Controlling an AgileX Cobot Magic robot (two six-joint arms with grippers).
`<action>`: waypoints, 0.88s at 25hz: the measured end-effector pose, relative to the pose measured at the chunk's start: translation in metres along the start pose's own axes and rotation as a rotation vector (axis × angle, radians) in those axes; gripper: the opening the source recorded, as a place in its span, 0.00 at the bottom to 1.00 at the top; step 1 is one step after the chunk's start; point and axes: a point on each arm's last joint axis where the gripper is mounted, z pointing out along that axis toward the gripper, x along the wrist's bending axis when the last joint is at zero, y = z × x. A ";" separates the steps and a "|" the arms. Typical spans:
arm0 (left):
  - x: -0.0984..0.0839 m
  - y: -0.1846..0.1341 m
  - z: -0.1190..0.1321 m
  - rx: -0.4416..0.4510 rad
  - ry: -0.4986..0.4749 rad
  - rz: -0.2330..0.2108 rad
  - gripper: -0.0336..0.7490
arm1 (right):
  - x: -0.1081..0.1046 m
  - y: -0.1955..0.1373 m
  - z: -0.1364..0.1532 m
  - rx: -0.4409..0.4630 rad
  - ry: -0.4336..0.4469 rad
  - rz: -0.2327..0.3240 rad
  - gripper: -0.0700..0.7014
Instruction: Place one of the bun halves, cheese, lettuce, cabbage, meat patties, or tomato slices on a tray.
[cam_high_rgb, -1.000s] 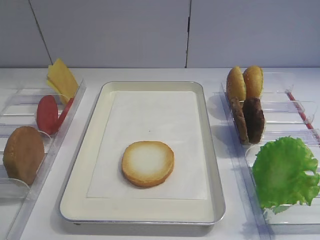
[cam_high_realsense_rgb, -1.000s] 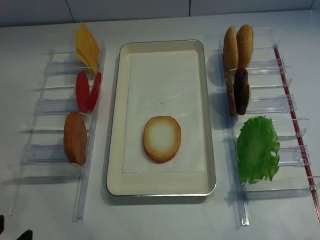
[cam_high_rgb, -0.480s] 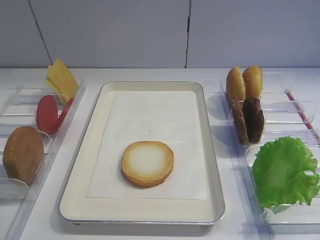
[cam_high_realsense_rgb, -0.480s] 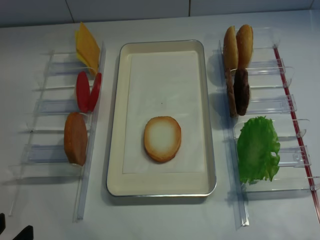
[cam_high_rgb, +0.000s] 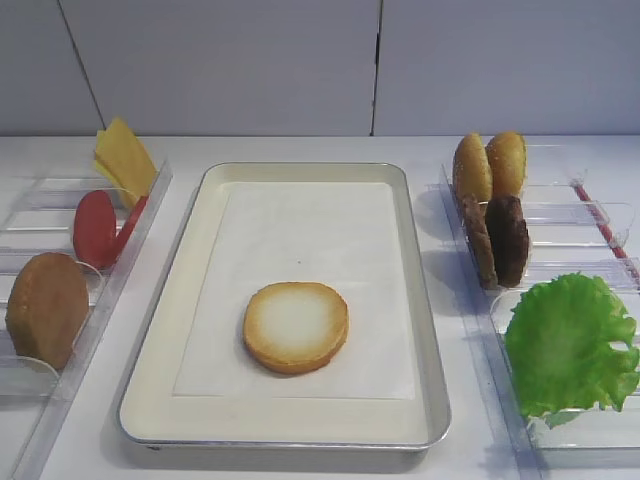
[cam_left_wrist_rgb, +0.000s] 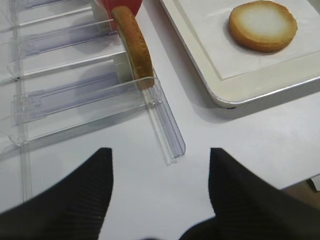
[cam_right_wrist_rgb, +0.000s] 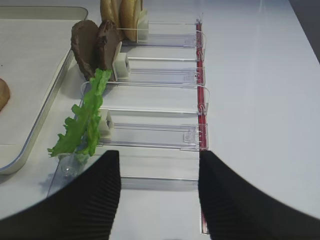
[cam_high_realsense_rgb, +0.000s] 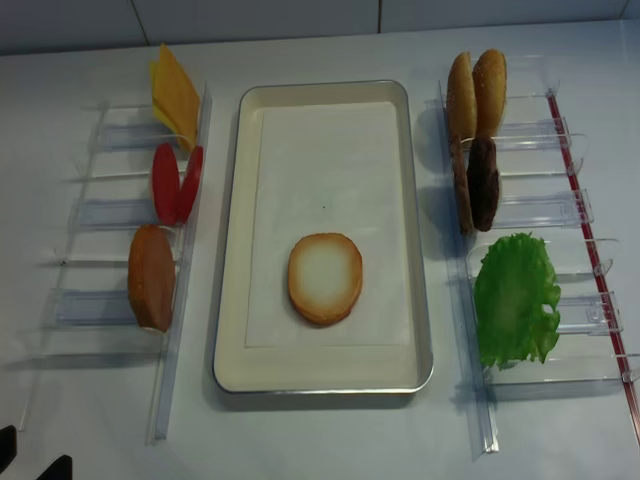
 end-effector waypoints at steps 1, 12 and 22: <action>0.000 0.000 0.000 0.000 0.000 0.000 0.58 | 0.000 0.000 0.000 0.000 0.000 0.000 0.61; 0.000 0.000 0.000 -0.002 0.095 -0.069 0.58 | 0.000 0.000 0.000 0.000 0.000 0.000 0.61; -0.001 -0.001 -0.001 -0.004 0.216 -0.160 0.58 | 0.000 0.000 0.000 0.000 0.000 0.000 0.61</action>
